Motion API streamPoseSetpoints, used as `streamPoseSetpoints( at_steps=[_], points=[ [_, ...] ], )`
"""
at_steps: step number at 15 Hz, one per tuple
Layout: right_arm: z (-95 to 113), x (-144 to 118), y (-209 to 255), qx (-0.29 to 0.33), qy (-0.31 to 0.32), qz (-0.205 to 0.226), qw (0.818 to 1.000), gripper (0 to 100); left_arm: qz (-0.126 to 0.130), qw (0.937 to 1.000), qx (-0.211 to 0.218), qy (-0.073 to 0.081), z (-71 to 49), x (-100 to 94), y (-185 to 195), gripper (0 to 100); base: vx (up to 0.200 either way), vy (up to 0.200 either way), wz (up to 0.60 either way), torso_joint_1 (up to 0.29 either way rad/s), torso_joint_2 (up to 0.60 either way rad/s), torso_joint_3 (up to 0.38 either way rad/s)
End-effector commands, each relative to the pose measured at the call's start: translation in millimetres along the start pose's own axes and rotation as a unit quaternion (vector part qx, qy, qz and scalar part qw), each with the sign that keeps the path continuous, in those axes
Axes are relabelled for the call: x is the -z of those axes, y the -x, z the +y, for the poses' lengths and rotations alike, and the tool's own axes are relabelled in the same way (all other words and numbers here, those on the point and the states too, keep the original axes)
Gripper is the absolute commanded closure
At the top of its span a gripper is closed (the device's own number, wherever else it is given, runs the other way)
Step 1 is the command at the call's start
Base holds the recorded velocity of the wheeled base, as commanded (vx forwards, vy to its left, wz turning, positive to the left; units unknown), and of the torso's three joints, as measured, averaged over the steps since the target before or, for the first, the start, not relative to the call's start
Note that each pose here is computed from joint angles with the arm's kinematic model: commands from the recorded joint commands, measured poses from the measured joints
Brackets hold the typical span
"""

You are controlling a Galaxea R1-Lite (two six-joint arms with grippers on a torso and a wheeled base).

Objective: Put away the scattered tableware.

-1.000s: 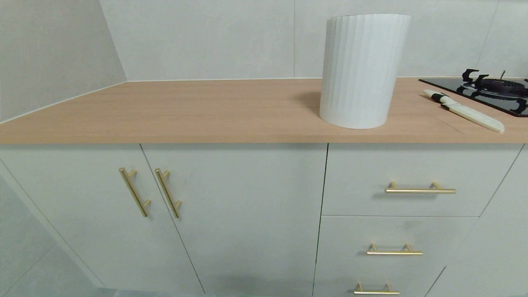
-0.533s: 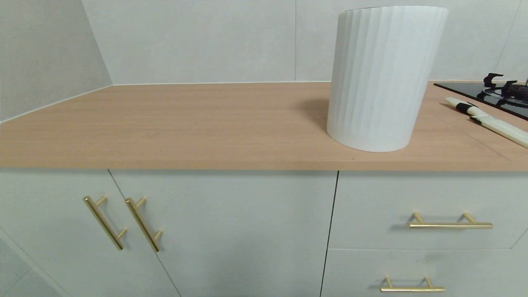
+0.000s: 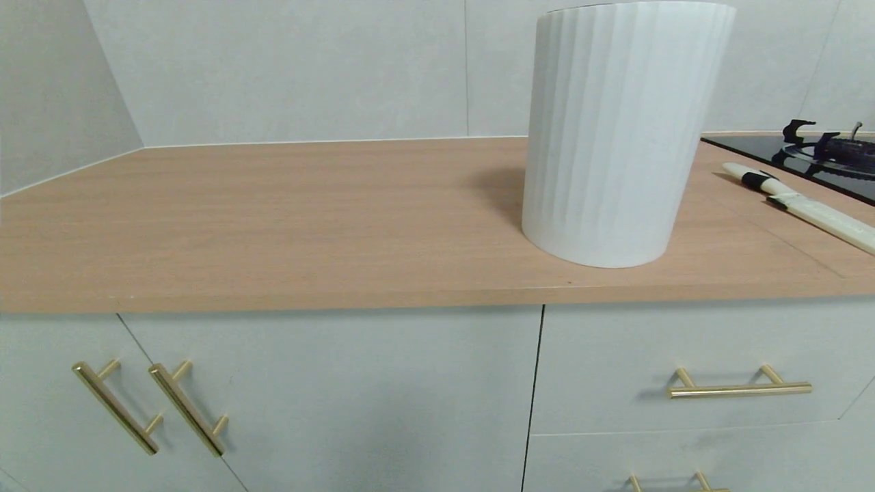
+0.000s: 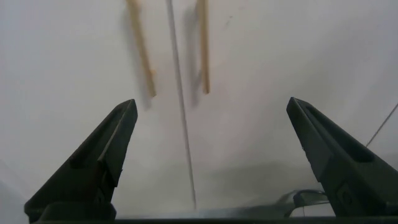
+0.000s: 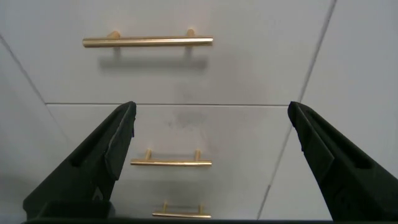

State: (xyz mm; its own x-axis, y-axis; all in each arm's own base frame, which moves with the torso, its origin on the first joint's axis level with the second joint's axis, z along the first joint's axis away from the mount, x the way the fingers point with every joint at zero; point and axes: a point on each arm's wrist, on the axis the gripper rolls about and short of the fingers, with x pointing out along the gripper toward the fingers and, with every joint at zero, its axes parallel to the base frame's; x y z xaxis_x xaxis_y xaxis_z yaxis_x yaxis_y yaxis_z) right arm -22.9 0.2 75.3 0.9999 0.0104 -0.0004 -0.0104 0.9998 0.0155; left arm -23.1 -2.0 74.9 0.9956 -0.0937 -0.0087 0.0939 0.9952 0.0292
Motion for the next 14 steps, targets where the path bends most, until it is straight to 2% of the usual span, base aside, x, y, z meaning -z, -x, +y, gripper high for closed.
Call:
streamPoseSetpoints(
  at_steps=[1, 8, 14],
  points=[
    [0.0, 0.0, -0.1, -0.001, 0.000, 0.001, 1.000, 0, 0.000, 1.0000, 0.000, 0.000, 0.0, -0.1, 0.0, 0, 0.000, 0.000, 0.00, 0.000, 0.00, 0.000],
    [0.0, 0.0, -0.1, -0.001, 0.000, 0.001, 1.000, 0, 0.001, 1.0000, -0.001, 0.001, 0.0, 0.3, -0.1, 0, 0.000, 0.000, 0.00, 0.000, 0.00, 0.000],
    [0.0, 0.0, -0.1, -0.001, 0.000, 0.001, 1.000, 0, 0.000, 1.0000, 0.000, 0.000, 0.0, -0.1, 0.0, 0, 0.000, -0.200, 0.00, 0.003, 0.00, 0.001]
  ],
)
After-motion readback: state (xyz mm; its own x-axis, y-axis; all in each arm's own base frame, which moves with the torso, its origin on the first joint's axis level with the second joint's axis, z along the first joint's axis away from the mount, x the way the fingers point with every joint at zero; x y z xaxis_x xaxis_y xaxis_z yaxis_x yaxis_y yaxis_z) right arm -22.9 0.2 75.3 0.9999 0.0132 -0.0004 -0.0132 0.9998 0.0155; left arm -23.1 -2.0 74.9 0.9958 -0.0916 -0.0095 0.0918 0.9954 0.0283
